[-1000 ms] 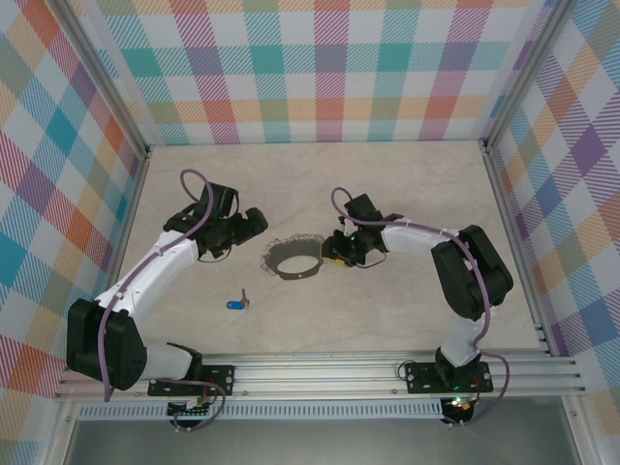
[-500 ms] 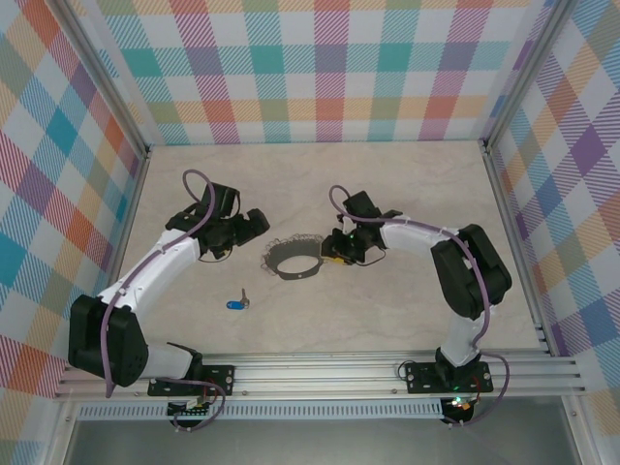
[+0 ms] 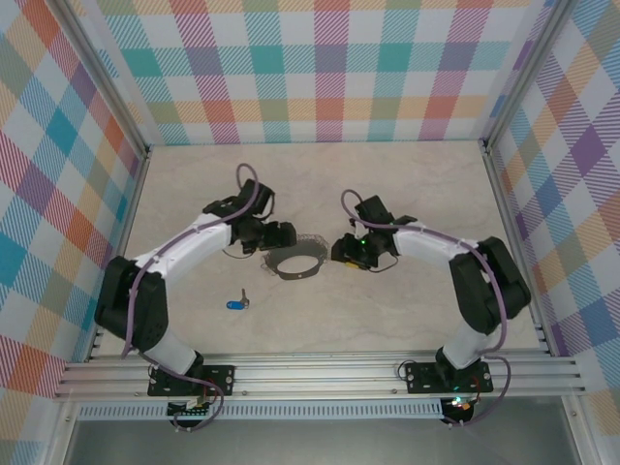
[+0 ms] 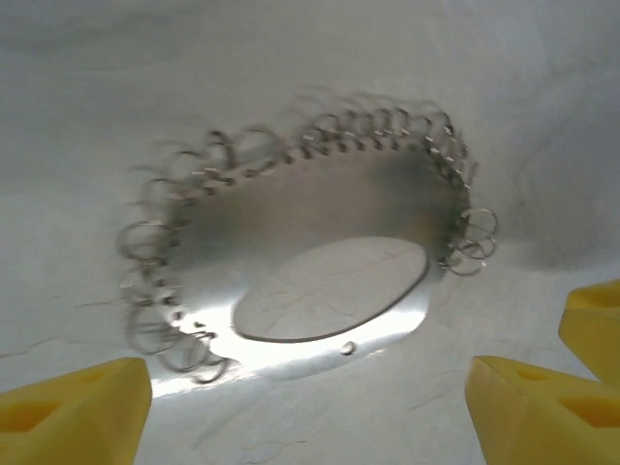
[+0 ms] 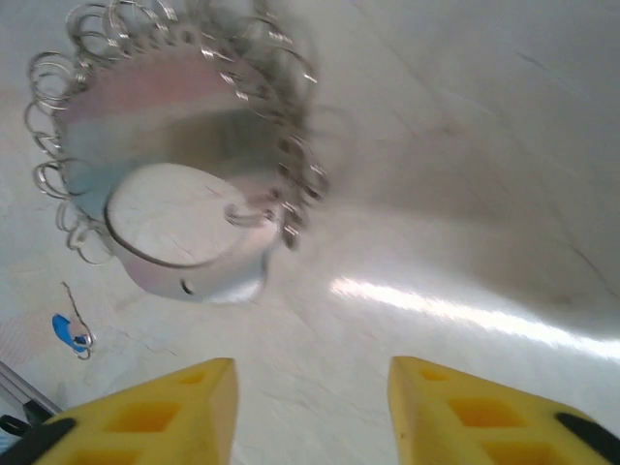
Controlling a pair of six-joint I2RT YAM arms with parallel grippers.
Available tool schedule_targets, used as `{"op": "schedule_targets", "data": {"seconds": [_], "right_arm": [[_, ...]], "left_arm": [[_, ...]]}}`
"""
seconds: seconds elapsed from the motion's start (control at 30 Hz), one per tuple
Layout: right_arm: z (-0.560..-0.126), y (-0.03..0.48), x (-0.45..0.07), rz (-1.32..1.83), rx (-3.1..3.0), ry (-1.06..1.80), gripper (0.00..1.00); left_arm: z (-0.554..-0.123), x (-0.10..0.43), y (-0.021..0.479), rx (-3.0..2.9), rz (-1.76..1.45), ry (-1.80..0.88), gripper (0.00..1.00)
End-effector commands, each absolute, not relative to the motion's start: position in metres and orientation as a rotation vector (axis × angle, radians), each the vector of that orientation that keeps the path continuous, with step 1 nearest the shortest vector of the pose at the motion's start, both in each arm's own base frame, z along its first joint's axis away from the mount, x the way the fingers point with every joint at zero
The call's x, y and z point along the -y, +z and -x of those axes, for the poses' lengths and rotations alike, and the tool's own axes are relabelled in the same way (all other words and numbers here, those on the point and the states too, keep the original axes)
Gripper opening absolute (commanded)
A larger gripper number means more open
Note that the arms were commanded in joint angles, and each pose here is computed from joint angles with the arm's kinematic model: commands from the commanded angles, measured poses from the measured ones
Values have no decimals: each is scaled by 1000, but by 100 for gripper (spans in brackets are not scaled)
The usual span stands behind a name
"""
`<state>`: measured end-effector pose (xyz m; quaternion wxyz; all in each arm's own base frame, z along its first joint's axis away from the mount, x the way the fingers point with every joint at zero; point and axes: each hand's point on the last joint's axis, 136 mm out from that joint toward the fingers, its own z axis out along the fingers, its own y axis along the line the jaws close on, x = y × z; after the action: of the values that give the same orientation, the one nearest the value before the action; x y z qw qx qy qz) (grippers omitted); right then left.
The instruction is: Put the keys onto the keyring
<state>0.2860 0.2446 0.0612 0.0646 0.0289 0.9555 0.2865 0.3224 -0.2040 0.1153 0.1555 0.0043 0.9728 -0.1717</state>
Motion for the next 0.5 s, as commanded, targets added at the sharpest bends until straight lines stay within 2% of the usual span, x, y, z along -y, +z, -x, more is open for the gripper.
{"op": "schedule_targets", "data": {"seconds": [0.0, 0.17, 0.27, 0.37, 0.47], "right_arm": [[-270, 62, -221, -147, -2886, 811, 54], [-247, 64, -195, -211, -2876, 750, 76], [-237, 65, -176, -251, -2872, 654, 100], [-230, 68, -156, -322, -2859, 547, 100], [-226, 74, -150, -365, -2823, 558, 100]], "left_arm": [[-311, 229, 110, -2826, -285, -469, 77], [-311, 254, 94, -2843, -455, -424, 66], [-311, 271, 86, -2847, -558, -413, 58], [-311, 283, 78, -2853, -647, -388, 49], [-310, 291, 70, -2852, -703, -387, 46]]}}
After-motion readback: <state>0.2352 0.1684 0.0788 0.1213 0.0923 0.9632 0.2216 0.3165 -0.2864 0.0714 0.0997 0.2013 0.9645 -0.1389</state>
